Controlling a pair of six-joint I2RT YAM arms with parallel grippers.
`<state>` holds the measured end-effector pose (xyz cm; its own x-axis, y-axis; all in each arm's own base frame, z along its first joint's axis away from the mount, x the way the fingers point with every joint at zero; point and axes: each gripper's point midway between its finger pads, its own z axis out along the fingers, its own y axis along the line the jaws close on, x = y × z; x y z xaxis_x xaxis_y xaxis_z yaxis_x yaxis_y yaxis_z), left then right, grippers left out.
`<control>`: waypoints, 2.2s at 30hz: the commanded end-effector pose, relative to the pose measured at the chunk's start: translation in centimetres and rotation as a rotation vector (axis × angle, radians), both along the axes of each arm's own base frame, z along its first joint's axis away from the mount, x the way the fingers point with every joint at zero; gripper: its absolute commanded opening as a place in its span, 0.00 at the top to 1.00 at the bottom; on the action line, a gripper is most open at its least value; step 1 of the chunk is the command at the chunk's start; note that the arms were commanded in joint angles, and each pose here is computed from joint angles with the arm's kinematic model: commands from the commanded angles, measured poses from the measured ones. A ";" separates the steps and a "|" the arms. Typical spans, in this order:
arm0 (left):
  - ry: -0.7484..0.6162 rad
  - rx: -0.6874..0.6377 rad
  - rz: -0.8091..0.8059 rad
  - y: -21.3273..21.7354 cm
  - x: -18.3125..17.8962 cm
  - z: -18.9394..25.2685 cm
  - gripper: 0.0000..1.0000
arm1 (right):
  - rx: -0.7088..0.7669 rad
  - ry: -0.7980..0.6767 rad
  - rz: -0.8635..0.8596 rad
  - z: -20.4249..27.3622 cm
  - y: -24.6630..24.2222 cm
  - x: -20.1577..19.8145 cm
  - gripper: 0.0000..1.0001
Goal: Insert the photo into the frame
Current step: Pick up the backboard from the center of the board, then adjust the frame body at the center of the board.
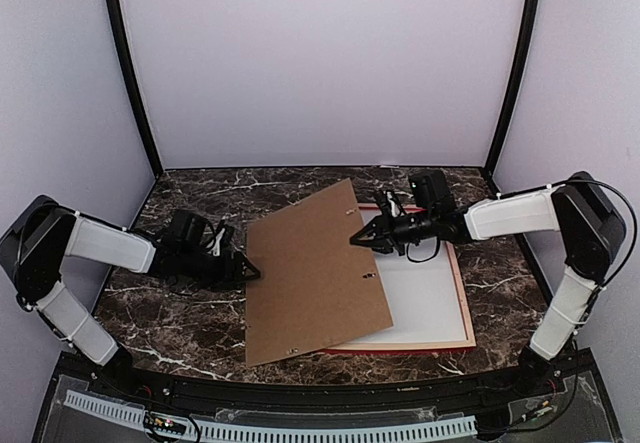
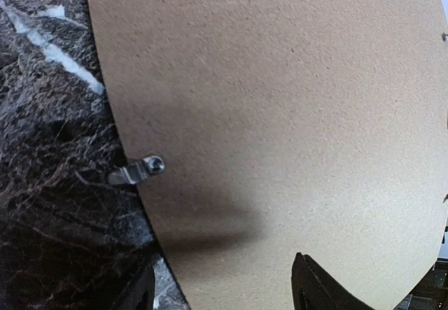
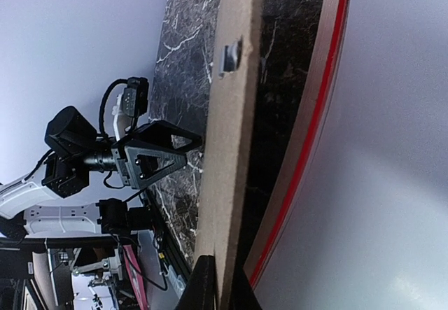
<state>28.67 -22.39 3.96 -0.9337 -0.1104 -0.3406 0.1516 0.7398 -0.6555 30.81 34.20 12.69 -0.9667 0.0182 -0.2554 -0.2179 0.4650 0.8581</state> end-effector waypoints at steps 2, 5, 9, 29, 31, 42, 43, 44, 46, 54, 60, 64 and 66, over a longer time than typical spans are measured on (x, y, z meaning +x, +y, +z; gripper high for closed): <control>-0.093 0.060 0.001 0.9 0.4 3.0 0.29 | 0.116 -0.098 0.023 5.1 -1.2 -0.6 1.00; -0.188 0.064 0.016 1.2 1.1 6.0 0.28 | 0.154 -0.112 0.008 7.1 -2.8 -0.8 1.00; -0.283 0.047 0.025 1.3 1.6 9.5 0.27 | 0.158 -0.144 -0.037 9.1 -6.0 -0.7 1.00; -0.207 0.193 -0.151 -10.1 1.8 5.7 0.22 | 0.182 -0.248 -0.384 14.5 -24.4 1.9 1.00; -0.203 0.239 -0.172 -11.7 1.8 4.6 0.26 | 0.179 -0.255 -0.392 14.6 -24.6 1.9 1.00; -0.214 0.448 -0.191 -14.6 3.2 0.1 0.40 | 0.176 -0.270 -0.409 14.7 -24.9 1.4 1.00; -0.219 0.453 -0.191 -14.7 3.3 0.1 0.42 | 0.176 -0.271 -0.409 14.7 -24.9 1.4 1.00; -0.221 0.462 -0.188 -14.7 3.3 -0.1 0.43 | 0.176 -0.271 -0.408 14.7 -24.9 1.4 1.00; -0.221 0.463 -0.189 -14.8 3.4 -0.4 0.44 | 0.176 -0.270 -0.408 14.6 -24.9 1.4 1.00; -0.210 0.453 -0.185 -15.3 3.4 -1.3 0.52 | 0.175 -0.269 -0.409 14.4 -24.9 1.4 1.00; -0.215 0.470 -0.152 -15.0 3.9 -1.6 0.59 | 0.174 -0.264 -0.411 14.2 -24.9 1.3 1.00; -0.206 0.490 -0.108 -14.3 4.1 -1.9 0.63 | 0.173 -0.262 -0.411 14.0 -24.9 1.3 1.00; -0.196 0.498 -0.085 -13.9 4.1 -2.1 0.64 | 0.173 -0.260 -0.411 13.9 -24.9 1.4 1.00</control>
<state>32.46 -38.07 3.18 -0.8285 0.2106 -0.5189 0.3781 0.8938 -0.2410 32.47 8.93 24.44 -0.8009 0.4752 -0.3644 -0.1552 0.4231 0.8927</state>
